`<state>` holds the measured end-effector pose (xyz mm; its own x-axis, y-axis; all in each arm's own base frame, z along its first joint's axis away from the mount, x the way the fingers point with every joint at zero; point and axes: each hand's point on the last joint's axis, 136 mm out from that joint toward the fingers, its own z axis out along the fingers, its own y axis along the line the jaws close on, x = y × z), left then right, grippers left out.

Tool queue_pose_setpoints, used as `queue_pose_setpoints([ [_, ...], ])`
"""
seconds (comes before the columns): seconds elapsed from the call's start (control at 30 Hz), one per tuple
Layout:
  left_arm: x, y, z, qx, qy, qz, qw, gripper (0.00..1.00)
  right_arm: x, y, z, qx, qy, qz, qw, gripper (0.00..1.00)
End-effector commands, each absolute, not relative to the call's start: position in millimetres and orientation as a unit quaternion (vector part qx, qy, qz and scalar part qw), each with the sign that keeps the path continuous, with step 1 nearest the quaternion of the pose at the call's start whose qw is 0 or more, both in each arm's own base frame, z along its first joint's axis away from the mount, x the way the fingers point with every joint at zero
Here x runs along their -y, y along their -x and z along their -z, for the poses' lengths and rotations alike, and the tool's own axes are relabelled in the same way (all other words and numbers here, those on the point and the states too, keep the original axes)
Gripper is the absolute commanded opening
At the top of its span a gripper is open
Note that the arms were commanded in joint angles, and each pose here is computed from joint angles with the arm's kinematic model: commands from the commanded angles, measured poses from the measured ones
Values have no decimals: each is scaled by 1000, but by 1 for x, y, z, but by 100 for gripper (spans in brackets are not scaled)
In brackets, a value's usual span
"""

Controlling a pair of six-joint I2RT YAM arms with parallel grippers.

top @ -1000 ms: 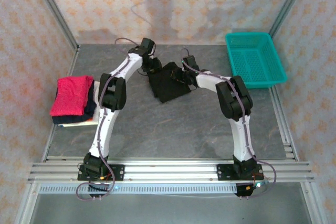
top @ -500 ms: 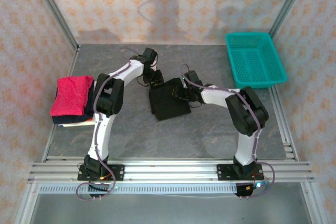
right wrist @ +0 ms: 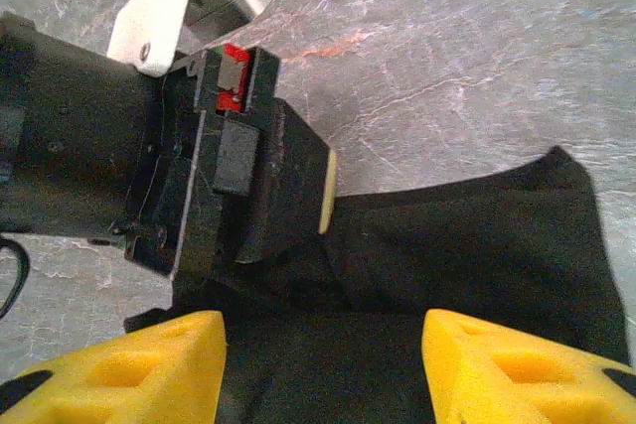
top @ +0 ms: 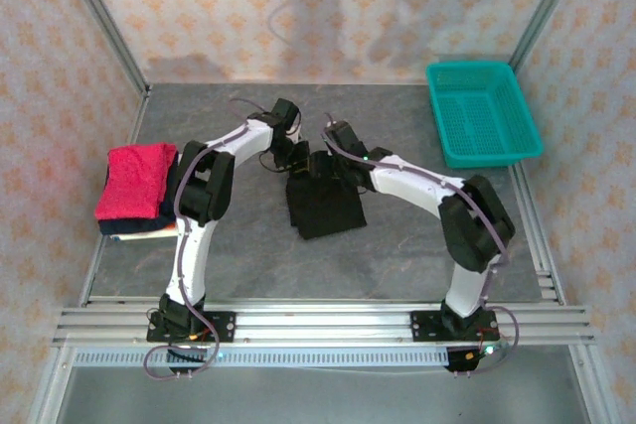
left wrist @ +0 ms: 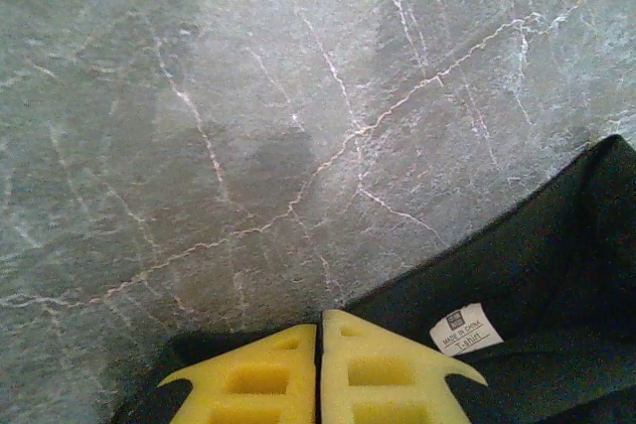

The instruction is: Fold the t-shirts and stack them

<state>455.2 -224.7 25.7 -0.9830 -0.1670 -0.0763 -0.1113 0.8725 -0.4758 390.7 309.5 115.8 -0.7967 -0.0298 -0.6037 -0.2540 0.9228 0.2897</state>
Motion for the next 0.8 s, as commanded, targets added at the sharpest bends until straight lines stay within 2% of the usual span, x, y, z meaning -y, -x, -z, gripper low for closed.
queue_pose_setpoints([
  [0.0, 228, -456, -38, -961, 60, 261, 64, 6, -308, -384, -87, -947, 96, -148, 268, 56],
  [0.17, 228, -455, -37, -960, 59, 267, 61, 3, -302, -381, -58, -959, 100, -116, 238, 59],
  [0.27, 228, -454, -36, -959, 58, 270, 57, 2, -303, -380, -54, -961, 107, -113, 228, 57],
  [0.33, 229, -453, -35, -959, 57, 271, 55, 0, -306, -379, -55, -962, 111, -117, 222, 37],
  [0.4, 228, -451, -35, -959, 55, 271, 53, 0, -309, -380, -63, -959, 110, -126, 228, 10],
  [0.43, 228, -450, -34, -959, 54, 271, 53, 0, -309, -381, -70, -956, 109, -132, 236, 0],
  [0.7, 228, -447, -31, -960, 53, 271, 50, 0, -309, -391, -113, -937, 92, -153, 299, 0],
  [0.77, 227, -447, -29, -961, 54, 269, 49, 0, -305, -393, -121, -933, 79, -155, 315, 10],
])
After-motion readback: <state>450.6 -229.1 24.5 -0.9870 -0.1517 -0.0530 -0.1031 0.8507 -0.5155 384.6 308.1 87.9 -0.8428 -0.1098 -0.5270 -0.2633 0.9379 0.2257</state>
